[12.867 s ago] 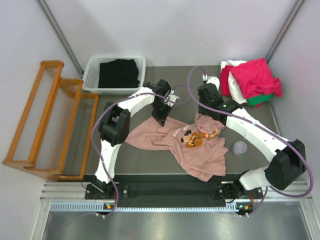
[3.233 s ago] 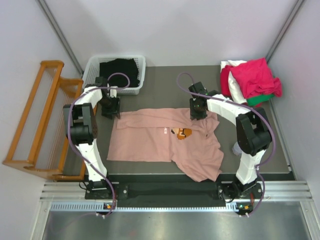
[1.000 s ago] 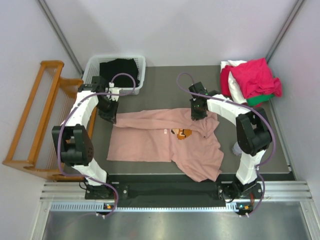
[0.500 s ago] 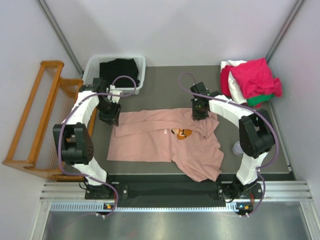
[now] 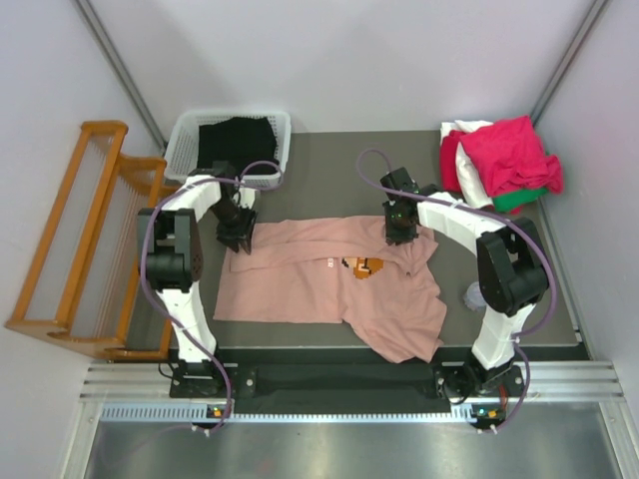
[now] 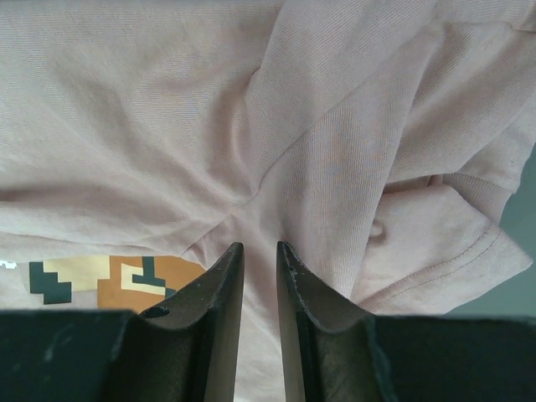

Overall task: Fold and stack the t-shirts
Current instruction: Fold the tshirt

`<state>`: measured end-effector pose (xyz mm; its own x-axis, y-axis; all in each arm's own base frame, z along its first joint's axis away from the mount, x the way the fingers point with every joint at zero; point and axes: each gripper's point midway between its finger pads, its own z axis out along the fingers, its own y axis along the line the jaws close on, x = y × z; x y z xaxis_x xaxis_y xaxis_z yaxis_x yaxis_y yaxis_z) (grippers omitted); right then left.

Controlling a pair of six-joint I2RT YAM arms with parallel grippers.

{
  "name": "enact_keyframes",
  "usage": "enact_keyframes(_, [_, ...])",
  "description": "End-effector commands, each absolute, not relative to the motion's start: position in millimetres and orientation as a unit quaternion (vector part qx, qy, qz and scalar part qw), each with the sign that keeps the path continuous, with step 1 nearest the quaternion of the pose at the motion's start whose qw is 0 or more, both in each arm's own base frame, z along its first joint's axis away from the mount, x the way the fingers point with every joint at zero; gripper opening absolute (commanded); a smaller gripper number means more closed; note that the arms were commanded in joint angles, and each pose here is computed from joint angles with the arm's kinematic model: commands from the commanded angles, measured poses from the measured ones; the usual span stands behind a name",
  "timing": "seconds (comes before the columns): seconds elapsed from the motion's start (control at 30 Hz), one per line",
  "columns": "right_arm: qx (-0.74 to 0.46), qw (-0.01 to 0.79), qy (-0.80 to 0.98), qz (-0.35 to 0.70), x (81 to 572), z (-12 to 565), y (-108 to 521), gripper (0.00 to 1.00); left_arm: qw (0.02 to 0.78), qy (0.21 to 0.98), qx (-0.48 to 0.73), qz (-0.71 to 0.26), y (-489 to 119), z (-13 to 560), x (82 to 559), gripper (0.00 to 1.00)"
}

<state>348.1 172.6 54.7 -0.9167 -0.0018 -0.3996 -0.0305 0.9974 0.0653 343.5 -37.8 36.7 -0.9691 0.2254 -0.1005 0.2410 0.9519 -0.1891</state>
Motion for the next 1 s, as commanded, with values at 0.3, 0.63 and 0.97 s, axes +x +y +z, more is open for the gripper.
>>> enact_keyframes(0.3, [-0.007,0.235,0.971,0.047,359,75,174,0.23,0.116,0.980,0.129,-0.096,-48,81,373,0.42])
enact_keyframes(0.63, [-0.009,0.238,0.970,0.046,358,77,173,0.23,0.108,0.983,0.121,-0.087,-45,61,372,0.42])
enact_keyframes(0.97, [-0.008,0.241,0.970,0.044,357,78,170,0.23,0.083,0.988,0.104,-0.075,-36,35,369,0.41])
